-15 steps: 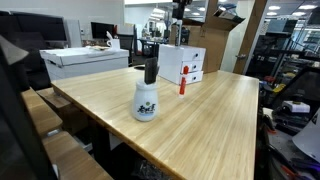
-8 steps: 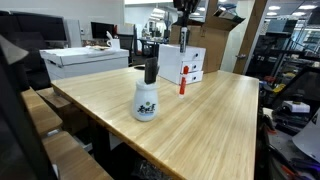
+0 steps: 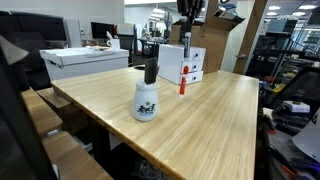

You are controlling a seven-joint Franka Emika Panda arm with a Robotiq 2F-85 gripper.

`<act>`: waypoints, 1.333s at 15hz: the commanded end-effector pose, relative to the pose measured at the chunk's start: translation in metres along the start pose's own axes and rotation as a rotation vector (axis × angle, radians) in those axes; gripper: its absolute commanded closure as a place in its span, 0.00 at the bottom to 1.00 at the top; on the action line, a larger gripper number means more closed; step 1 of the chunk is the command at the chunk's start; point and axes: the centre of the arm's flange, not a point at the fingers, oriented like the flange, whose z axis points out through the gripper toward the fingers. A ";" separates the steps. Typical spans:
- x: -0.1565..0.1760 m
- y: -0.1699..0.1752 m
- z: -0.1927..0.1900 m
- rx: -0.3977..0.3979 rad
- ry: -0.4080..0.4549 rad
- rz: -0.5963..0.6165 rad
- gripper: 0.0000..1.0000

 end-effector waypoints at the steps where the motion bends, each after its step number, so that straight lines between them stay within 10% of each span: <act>1: -0.025 0.002 0.001 0.031 0.017 -0.018 0.93; 20: -0.022 -0.003 0.007 0.022 0.033 -0.032 0.93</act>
